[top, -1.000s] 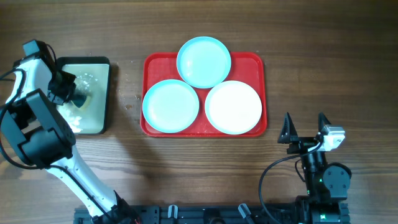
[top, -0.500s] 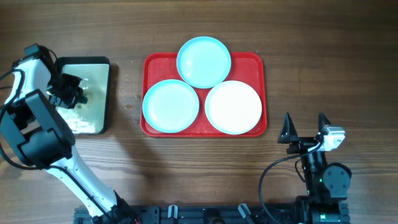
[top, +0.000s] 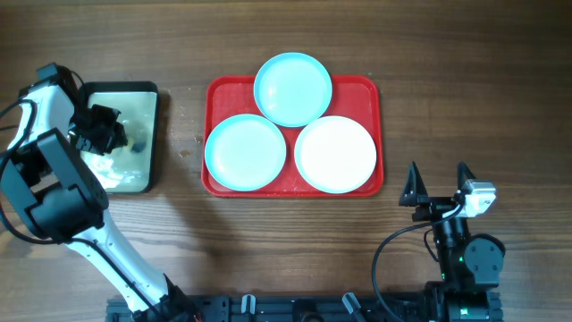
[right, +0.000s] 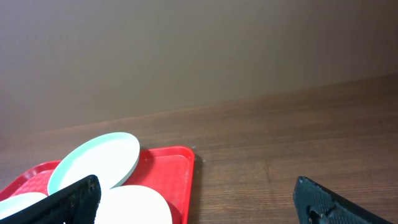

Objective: Clean dirty plates on tray and stack at the side
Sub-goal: 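Reach the left gripper into the black tray and grasp the sponge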

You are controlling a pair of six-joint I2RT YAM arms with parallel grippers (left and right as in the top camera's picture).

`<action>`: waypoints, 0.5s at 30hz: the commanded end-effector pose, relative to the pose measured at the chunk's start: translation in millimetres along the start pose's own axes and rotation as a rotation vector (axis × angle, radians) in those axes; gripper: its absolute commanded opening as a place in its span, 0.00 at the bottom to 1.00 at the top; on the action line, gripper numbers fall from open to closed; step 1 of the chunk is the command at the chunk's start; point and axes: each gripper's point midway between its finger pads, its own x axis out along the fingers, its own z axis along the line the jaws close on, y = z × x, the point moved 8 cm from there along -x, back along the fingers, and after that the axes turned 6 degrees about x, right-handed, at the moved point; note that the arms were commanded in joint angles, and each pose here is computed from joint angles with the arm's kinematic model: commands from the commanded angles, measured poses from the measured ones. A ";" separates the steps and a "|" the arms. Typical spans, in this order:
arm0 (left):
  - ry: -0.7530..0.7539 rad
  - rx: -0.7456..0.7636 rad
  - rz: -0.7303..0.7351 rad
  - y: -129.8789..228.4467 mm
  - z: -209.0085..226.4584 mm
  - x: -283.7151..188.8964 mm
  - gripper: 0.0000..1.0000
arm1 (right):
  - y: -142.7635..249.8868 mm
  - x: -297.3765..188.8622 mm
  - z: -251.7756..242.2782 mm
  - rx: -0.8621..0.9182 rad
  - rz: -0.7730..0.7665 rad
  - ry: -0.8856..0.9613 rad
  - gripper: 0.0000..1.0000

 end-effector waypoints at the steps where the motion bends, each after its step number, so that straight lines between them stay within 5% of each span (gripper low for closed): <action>1: -0.078 0.002 -0.090 -12.5 6.5 12.3 1.00 | -1.9 -0.4 -2.0 -0.012 -0.015 0.017 1.00; 5: -0.153 0.001 -0.192 -23.6 11.8 10.1 1.00 | -1.9 -0.4 -1.9 -0.012 -0.015 0.017 1.00; 7: -0.153 0.002 -0.190 -23.3 11.7 10.2 0.61 | -1.9 -0.4 -2.0 -0.012 -0.015 0.017 1.00; 8: -0.155 0.001 -0.183 -22.3 12.3 10.3 0.14 | -1.9 -0.4 -2.0 -0.012 -0.015 0.017 1.00; 10: -0.156 0.001 -0.184 -22.4 12.4 10.2 0.04 | -1.9 -0.4 -2.0 -0.012 -0.015 0.017 1.00; 12: -0.156 0.001 -0.183 -22.2 12.5 10.3 0.11 | -1.8 -0.4 -2.0 -0.012 -0.015 0.017 1.00; 13: -0.157 0.001 -0.173 -20.8 12.9 10.5 0.71 | -1.9 -0.4 -2.0 -0.012 -0.015 0.017 1.00; 14: -0.146 0.001 -0.147 -17.7 12.5 10.9 1.00 | -1.9 -0.4 -2.0 -0.012 -0.015 0.017 1.00; 15: -0.128 0.000 -0.110 -13.3 11.7 11.6 1.00 | -1.9 -0.4 -2.0 -0.012 -0.015 0.017 1.00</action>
